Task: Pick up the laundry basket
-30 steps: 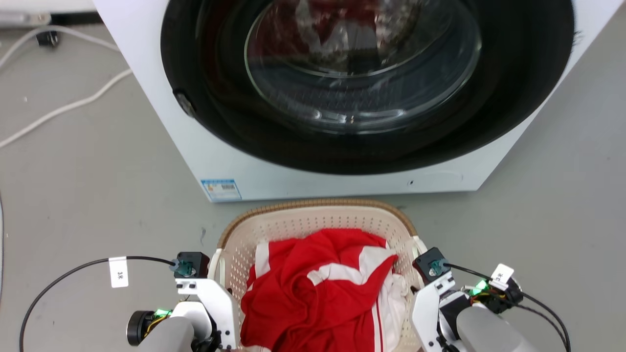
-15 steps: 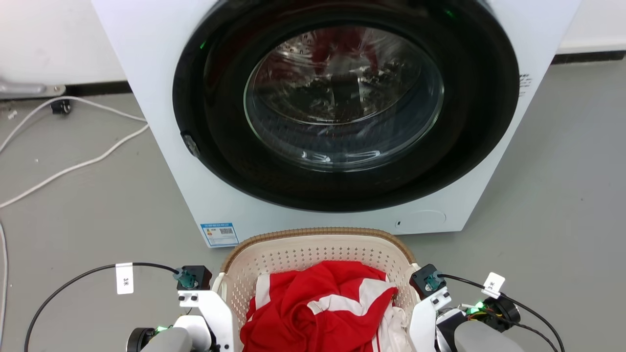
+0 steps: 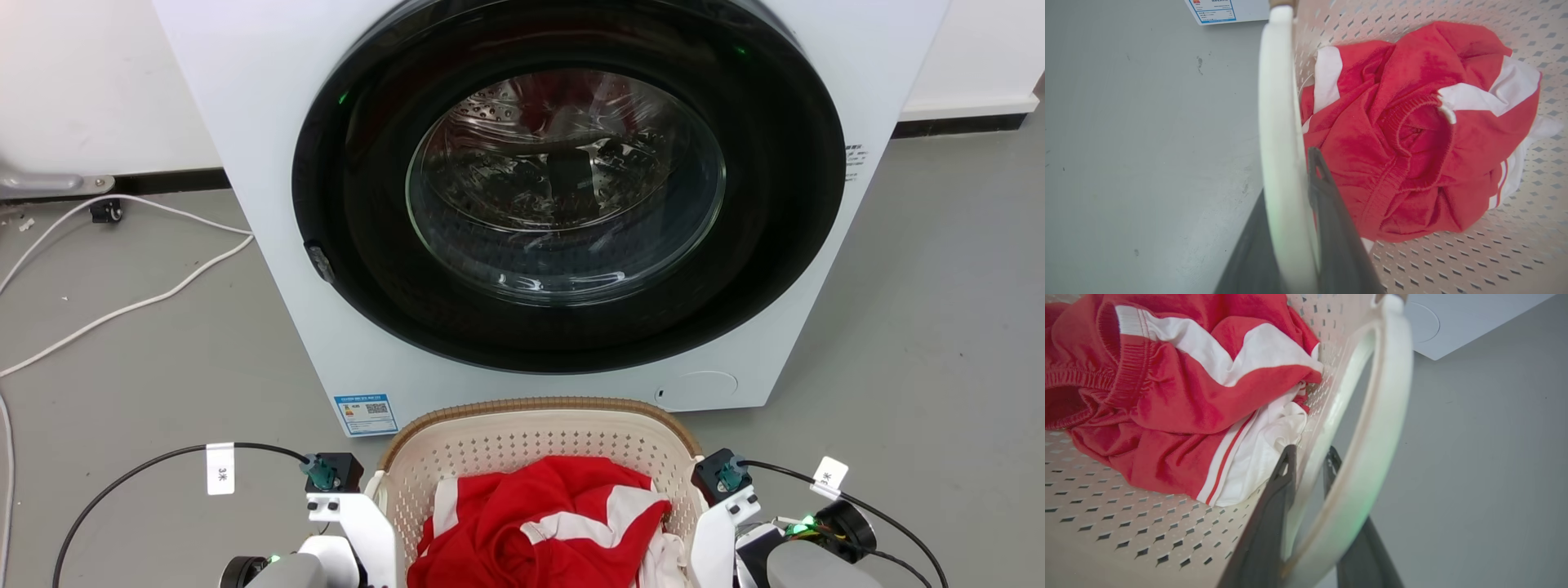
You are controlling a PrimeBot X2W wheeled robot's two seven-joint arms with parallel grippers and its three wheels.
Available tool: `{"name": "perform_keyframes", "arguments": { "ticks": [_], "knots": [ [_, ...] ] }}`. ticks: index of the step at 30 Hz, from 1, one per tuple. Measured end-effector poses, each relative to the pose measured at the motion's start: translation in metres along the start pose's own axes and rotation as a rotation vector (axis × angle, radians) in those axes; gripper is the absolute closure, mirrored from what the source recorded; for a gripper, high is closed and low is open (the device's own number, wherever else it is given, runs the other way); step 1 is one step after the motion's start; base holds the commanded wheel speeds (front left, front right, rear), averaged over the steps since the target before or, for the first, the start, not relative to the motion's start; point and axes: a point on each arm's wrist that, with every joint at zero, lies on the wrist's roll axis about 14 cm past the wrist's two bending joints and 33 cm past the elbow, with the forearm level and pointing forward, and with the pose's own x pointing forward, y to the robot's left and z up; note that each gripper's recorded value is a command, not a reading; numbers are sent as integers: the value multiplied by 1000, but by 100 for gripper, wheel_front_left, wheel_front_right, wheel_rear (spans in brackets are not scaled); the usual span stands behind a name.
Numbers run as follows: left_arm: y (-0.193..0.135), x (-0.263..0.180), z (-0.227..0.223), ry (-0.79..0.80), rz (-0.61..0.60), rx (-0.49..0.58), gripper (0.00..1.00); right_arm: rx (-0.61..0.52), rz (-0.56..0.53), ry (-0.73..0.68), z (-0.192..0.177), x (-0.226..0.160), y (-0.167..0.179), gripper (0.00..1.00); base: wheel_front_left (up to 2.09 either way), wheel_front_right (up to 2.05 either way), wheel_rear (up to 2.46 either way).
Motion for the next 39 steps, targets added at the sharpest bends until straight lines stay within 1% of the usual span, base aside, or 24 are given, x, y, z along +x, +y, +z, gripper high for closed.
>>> {"name": "perform_keyframes", "arguments": {
  "ticks": [39],
  "knots": [
    [-8, -6, -11, 45, -21, 6, 100, 28, 13, 49, -16, -9, 4, 100, 0, 0, 0]
  ]
}}
